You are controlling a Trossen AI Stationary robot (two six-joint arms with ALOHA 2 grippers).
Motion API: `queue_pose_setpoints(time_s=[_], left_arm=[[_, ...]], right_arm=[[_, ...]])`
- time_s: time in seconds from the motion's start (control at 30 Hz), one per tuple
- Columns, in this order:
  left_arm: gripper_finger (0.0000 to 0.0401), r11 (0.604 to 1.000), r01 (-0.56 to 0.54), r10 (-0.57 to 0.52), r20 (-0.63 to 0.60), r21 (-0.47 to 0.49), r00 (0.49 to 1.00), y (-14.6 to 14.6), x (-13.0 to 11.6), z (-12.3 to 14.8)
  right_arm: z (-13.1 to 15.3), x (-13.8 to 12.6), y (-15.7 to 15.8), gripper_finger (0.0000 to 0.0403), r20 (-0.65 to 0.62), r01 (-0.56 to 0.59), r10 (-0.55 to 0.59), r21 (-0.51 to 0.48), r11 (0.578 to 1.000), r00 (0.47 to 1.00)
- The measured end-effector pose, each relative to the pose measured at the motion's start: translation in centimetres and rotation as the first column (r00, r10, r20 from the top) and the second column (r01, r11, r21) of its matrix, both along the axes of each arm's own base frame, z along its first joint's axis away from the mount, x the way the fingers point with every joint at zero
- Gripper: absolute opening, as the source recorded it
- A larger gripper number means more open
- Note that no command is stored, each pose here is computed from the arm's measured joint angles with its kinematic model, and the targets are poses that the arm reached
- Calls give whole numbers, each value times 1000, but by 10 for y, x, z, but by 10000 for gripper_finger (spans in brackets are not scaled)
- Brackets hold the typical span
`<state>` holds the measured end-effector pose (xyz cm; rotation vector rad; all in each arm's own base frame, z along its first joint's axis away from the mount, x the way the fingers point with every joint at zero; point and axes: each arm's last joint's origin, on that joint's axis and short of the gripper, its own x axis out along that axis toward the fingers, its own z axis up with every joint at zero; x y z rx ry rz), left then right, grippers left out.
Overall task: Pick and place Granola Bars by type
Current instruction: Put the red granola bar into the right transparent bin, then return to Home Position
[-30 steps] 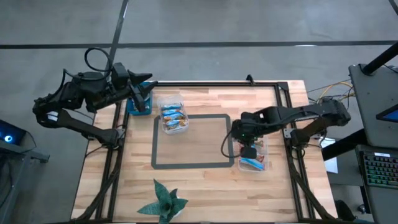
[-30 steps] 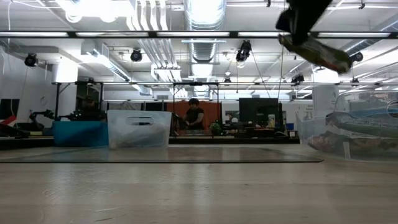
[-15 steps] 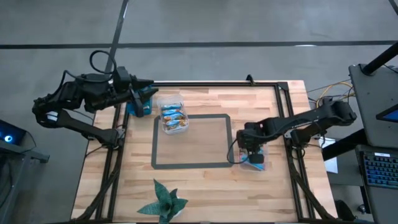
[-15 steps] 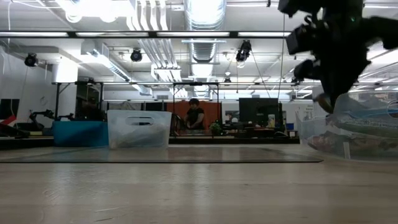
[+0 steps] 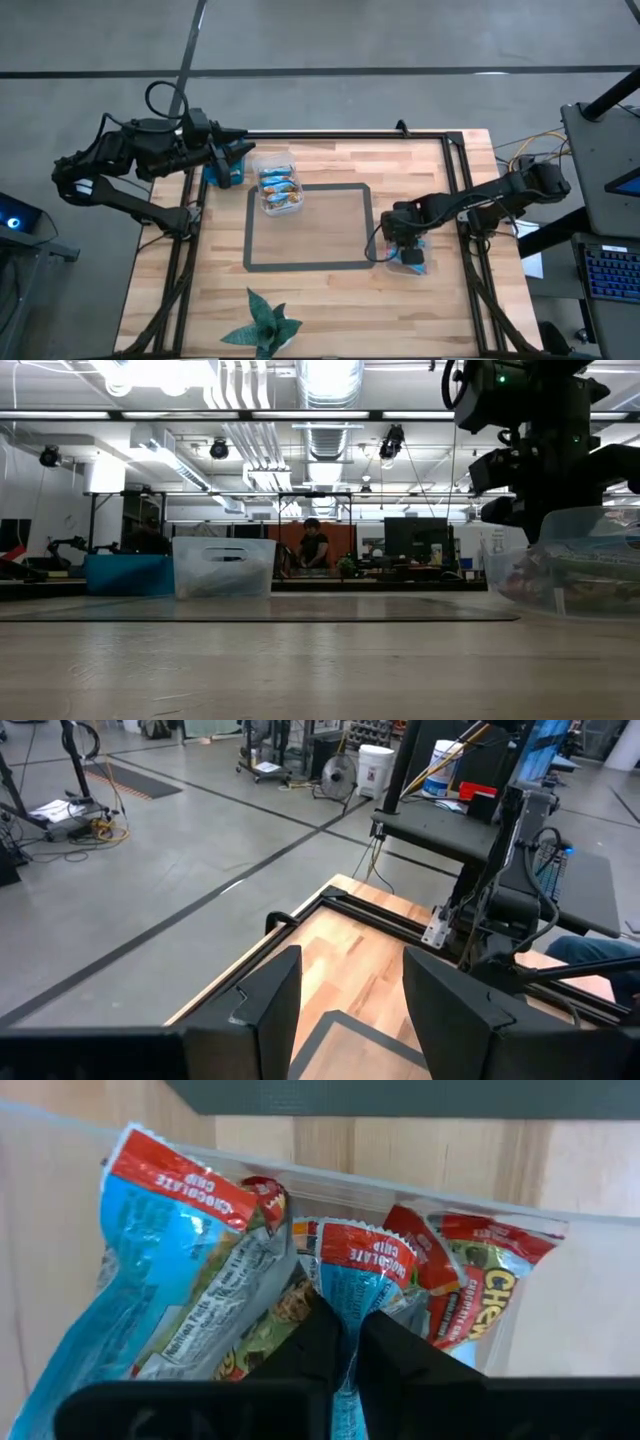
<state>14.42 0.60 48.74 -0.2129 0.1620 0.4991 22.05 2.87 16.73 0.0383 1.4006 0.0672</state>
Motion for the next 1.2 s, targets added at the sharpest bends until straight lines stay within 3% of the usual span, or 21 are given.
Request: queue_pose_setpoints(time_s=[0.17,0.47,0.77,0.97,1.1,1.2], left_arm=[[159,1000,0,0,-1,0,1000,0,0,0],[159,1000,1,-1,-9,1,1000,0,1,-1],[159,999,28,-27,-20,25,999,0,-6,-2],[159,999,35,-35,-1,40,999,1,-24,-6],[159,999,17,-18,29,45,999,2,-34,-12],[159,999,-5,2,63,51,998,3,-41,-22]], right_arm=[[10,1,1,65,40,-9,9,8,1000,999],[19,-3,0,184,29,48,-49,21,999,998],[67,-13,-2,259,228,149,-161,68,987,960],[105,-33,-6,273,459,238,-307,202,950,834],[129,-48,-8,273,593,267,-395,295,917,702],[141,-60,-13,267,642,353,-496,350,868,584]])
